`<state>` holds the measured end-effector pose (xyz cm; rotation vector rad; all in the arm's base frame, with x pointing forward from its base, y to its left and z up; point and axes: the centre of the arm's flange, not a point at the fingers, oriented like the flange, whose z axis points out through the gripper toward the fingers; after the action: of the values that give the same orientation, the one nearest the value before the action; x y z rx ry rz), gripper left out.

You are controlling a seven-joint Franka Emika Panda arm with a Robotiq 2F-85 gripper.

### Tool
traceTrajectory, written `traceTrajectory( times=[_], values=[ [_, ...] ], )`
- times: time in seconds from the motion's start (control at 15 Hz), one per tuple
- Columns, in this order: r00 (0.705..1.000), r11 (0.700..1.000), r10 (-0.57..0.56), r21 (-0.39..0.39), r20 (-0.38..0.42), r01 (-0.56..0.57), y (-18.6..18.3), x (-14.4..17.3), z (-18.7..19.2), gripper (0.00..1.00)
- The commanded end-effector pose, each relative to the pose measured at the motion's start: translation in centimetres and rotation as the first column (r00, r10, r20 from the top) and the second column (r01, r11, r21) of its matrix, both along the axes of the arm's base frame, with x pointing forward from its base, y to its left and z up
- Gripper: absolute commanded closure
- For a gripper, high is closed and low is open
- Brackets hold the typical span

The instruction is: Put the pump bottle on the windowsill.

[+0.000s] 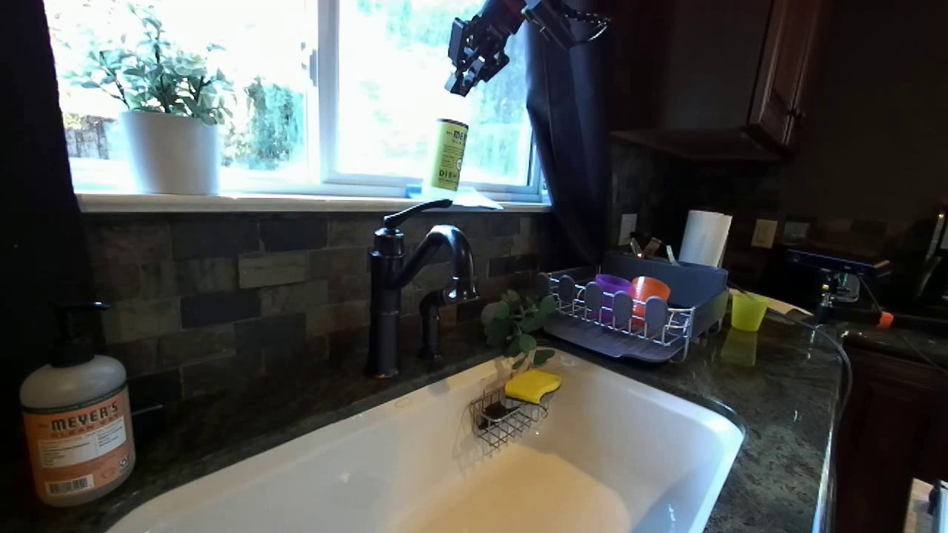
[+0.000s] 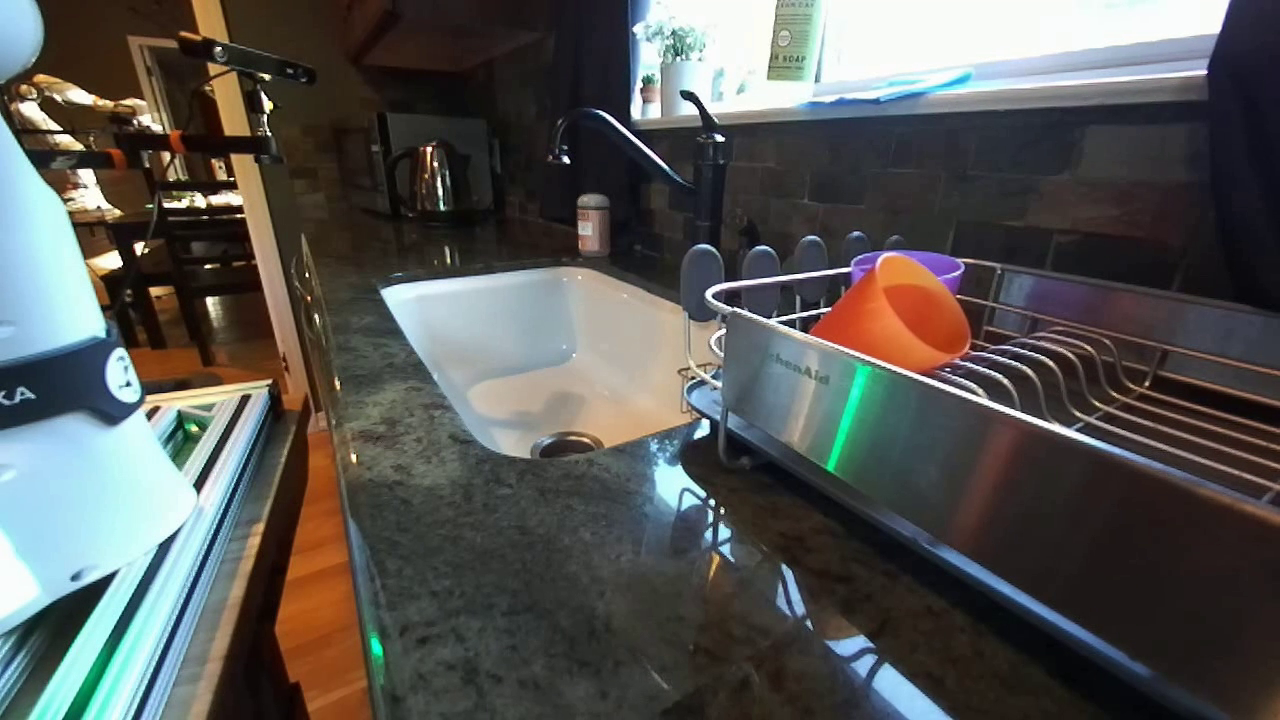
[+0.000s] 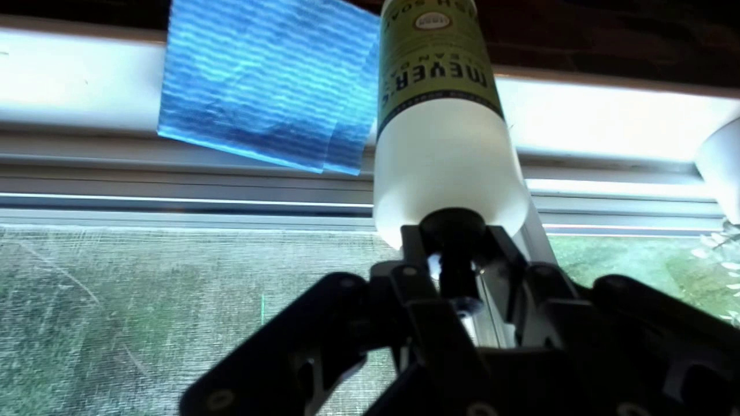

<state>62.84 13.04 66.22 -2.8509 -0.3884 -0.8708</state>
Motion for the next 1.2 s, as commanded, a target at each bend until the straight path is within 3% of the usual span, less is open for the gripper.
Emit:
traceTrajectory(
  times=[0.0,0.27,0.6,1.13],
  values=[
    [0.997,1.000,-0.016,-0.017,0.077,0.017,1.2,0.6,1.2,0.92],
    [0.992,0.996,0.035,-0.085,0.123,-0.025,2.9,1.3,3.5,0.92],
    [0.985,0.990,0.098,-0.119,0.139,-0.082,5.4,4.5,3.0,0.92],
    [0.991,0.993,0.078,-0.099,0.106,-0.067,6.7,6.9,2.1,0.92]
  ],
)
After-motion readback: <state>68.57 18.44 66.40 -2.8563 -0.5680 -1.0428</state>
